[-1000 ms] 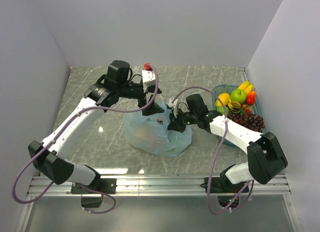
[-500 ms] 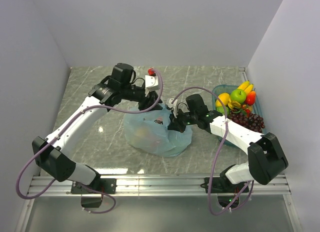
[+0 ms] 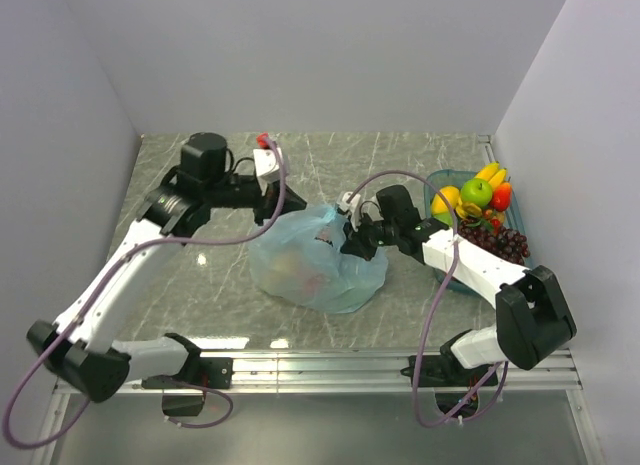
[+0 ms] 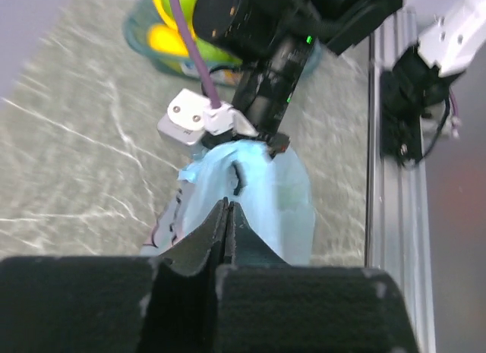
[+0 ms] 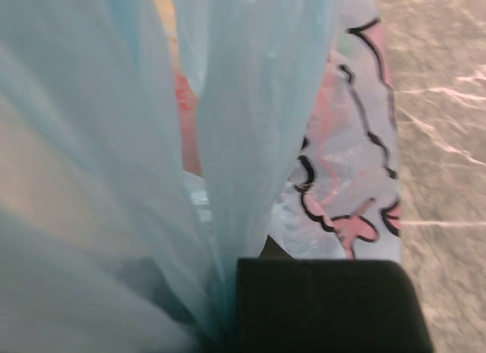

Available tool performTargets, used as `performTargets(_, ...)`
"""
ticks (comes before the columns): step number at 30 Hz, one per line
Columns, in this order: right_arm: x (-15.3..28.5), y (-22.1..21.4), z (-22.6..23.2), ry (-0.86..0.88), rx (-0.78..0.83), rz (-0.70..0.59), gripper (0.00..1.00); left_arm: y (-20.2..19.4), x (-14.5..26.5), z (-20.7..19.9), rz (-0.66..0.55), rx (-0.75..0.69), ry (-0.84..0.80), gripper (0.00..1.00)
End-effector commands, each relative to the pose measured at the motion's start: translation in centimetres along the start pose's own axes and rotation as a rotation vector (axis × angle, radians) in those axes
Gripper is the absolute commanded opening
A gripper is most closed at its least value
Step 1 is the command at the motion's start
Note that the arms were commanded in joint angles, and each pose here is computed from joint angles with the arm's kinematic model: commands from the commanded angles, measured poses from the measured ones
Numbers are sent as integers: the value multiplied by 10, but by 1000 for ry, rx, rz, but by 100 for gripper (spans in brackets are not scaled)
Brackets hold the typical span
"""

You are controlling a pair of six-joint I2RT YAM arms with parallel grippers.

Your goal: Place the fake fruits into the plastic bag and tie a complex knot

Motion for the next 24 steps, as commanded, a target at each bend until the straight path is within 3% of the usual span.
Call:
performTargets(1,11,29,-8,-31,35,-59,0,26,15,2,-81,-19,105,1)
performTargets(2,11,31,-6,-25,41,-66,0,25,16,4,-76,-12,121,15)
performTargets(4,13,34,-1,1,43,-71,0,24,14,2,-53,-12,95,54)
performTargets(5,13,36,0,7,45,-74,0,25,12,2,-44,-39,85,80)
performTargets(7,14,37,2,14,48,-71,0,27,4,-1,-11,-53,51,85)
performTargets(8,14,38,3,15,52,-71,0,26,1,0,4,-74,46,95)
performTargets(10,15,37,3,18,59,-68,0,25,-9,3,34,-85,46,99)
performTargets(24,17,29,9,27,101,-60,0,-9,-43,32,150,-108,71,99)
Point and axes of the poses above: each gripper's point midway between its finger pads, its own x axis back along the fingers, its own z axis along the line the jaws close on, y = z × x, the point moved 2 cm from there along x, back along the fingers, and after that the axes turned 12 degrees about -x, right-handed, at the moved point
